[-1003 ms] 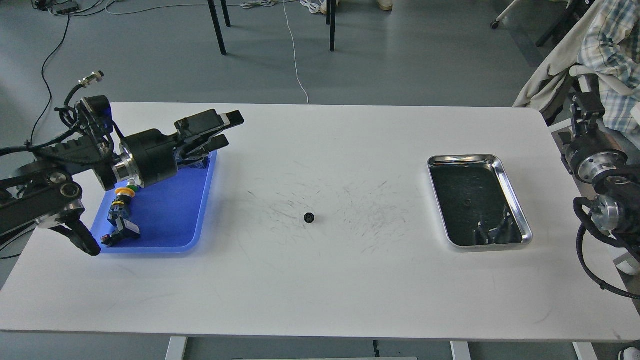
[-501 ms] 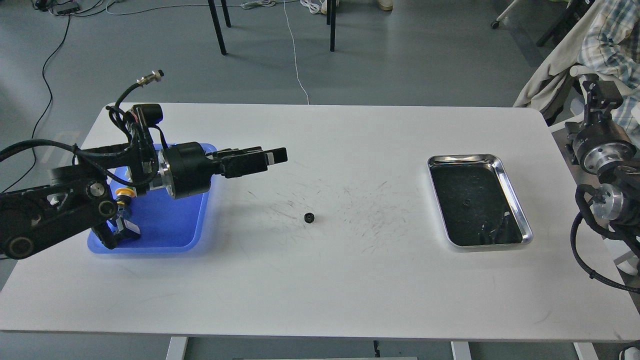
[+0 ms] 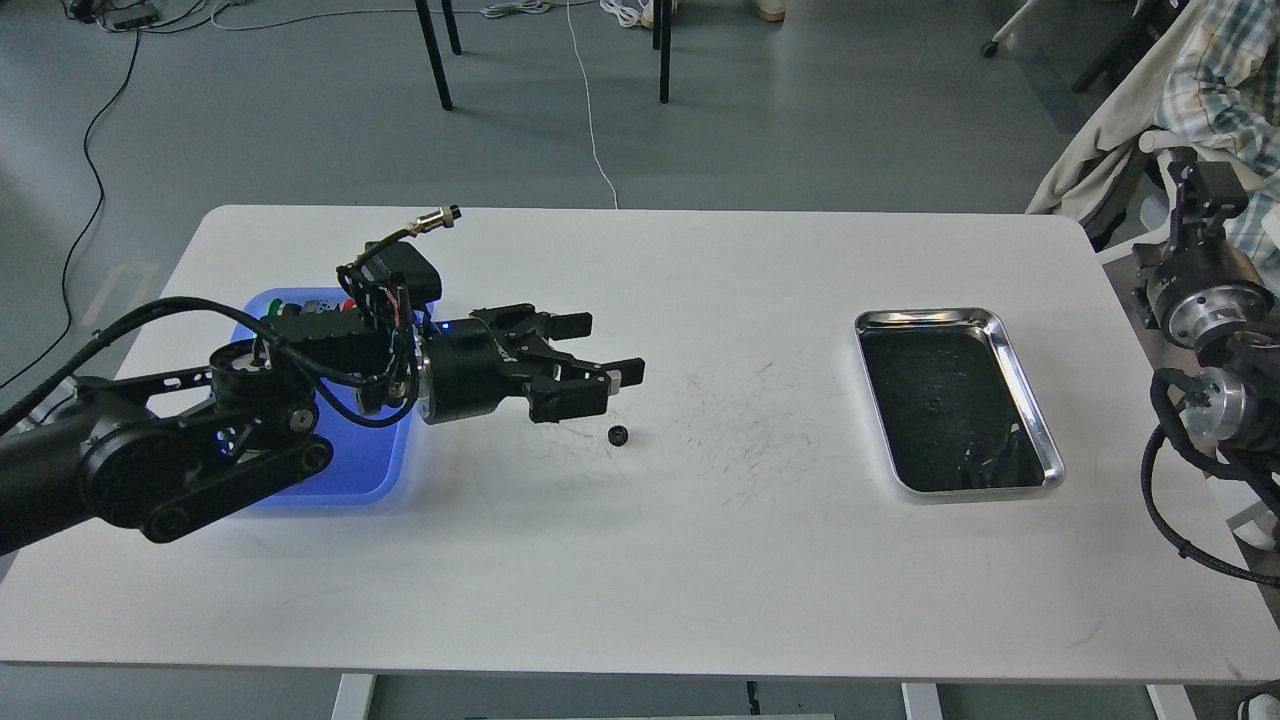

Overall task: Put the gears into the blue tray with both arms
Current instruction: 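Lower the left gripper onto the black part and close on it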

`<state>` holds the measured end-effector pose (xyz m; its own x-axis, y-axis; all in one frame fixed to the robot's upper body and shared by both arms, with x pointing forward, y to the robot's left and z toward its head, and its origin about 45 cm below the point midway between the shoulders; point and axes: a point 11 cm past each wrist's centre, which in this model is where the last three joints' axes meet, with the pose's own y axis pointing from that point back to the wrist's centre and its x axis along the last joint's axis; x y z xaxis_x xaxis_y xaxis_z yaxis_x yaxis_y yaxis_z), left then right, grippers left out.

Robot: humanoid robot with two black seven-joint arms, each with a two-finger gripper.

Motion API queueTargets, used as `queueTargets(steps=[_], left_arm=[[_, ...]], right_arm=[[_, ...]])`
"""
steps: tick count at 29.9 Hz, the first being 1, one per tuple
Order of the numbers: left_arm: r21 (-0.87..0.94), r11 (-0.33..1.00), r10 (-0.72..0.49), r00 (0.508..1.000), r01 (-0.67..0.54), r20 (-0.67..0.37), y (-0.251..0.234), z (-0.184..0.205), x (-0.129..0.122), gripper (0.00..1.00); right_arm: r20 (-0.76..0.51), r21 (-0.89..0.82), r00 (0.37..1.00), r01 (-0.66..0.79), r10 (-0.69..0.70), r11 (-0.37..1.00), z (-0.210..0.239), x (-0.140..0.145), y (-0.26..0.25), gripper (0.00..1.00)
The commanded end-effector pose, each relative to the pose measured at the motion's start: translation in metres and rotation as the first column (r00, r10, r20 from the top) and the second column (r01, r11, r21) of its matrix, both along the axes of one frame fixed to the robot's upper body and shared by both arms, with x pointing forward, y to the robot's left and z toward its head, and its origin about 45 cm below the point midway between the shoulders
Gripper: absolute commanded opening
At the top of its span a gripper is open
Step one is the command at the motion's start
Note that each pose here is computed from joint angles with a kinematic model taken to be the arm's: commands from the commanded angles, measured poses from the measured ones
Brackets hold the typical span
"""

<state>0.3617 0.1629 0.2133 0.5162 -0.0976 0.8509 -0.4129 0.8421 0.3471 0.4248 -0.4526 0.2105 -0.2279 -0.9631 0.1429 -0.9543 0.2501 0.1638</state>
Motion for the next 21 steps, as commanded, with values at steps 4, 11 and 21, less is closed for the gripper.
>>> queueTargets(steps=[4,11,21], left_arm=[[0.007,0.996,-0.086,0.996,0.086,0.013,-0.018,-0.009,0.000,0.99],[0.135,0.981,-0.158,0.981,0.142,0.117,-0.028,-0.033,0.003,0.92],[0.248,0.960,-0.186,0.958,0.130,0.219,-0.019,-0.048,0.018,0.91]], right_arm=[[0.002,-0.006,1.000,0.003,-0.003,1.000,0.002,0.000,-0.002,0.96],[0.001,-0.013,1.000,0.007,-0.007,1.000,0.003,-0.001,-0.006,0.96],[-0.005,-0.019,1.000,0.004,-0.004,1.000,0.002,-0.002,-0.006,0.96]])
